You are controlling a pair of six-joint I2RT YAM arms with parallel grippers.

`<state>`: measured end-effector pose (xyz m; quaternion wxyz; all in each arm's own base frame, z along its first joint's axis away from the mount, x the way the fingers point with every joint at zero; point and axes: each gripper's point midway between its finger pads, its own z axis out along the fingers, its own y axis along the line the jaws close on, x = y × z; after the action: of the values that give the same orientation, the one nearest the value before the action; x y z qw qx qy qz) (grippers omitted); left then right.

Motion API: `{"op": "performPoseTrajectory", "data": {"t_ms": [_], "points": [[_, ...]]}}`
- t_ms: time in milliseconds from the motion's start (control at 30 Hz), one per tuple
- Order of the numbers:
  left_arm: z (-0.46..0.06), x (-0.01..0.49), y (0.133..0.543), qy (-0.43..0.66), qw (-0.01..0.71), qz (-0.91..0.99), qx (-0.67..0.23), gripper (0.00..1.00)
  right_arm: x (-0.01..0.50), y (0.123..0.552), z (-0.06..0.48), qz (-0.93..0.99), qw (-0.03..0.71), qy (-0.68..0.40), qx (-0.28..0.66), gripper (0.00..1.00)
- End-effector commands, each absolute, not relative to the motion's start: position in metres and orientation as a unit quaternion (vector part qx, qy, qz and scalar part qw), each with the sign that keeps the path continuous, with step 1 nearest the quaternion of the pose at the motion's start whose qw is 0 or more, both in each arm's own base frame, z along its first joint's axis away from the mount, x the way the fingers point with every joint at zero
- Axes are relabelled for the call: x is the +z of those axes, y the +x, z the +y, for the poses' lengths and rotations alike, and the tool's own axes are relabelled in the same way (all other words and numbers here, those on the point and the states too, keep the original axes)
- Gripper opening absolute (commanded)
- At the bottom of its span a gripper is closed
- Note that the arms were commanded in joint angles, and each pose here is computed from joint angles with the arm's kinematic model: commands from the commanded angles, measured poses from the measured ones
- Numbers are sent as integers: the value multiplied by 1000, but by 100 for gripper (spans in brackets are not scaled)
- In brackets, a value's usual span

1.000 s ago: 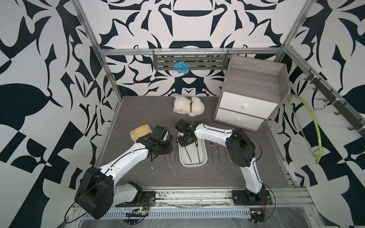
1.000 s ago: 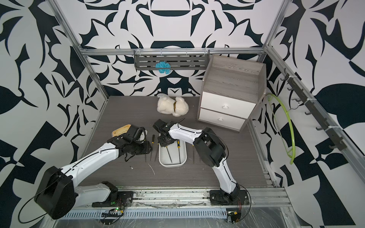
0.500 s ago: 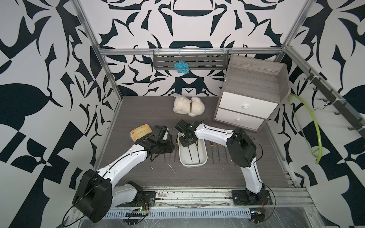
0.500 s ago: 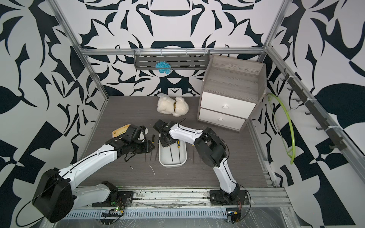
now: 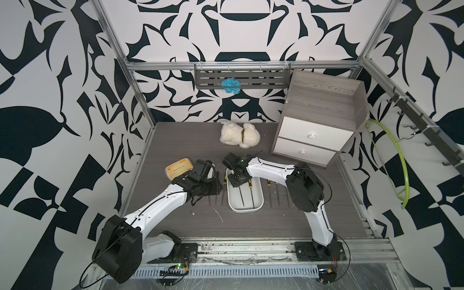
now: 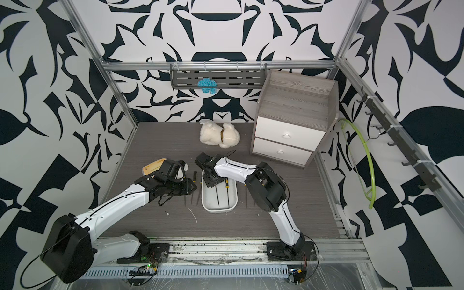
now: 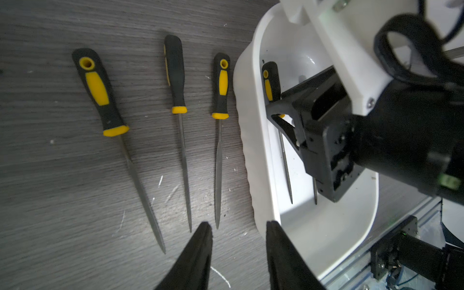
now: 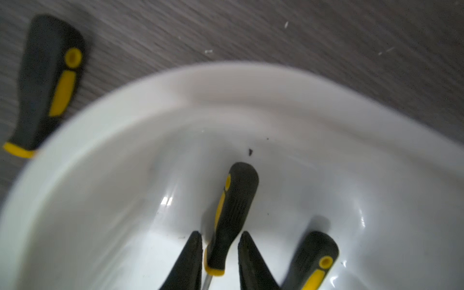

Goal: Take the file tool out of the storage box
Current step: Pick up the file tool from the storage box.

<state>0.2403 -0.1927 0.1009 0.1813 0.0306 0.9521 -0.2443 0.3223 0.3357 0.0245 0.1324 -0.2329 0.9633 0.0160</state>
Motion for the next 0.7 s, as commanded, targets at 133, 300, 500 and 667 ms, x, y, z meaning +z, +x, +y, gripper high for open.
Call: {"op": "performPoseTrajectory", "data": {"t_ms": [133,300,500,667], "points": [[-195,107,236,36,190,944,-266,41,27,328,335,964,131,-230,12,25],[-199,112,236,38,195,939,-280,41,34,330,338,964,141,-226,23,6],[-220,130,232,55,199,913,-352,41,75,326,349,954,184,-220,92,5],[-239,168,224,90,236,861,-442,50,129,325,356,933,244,-217,153,4]]}}
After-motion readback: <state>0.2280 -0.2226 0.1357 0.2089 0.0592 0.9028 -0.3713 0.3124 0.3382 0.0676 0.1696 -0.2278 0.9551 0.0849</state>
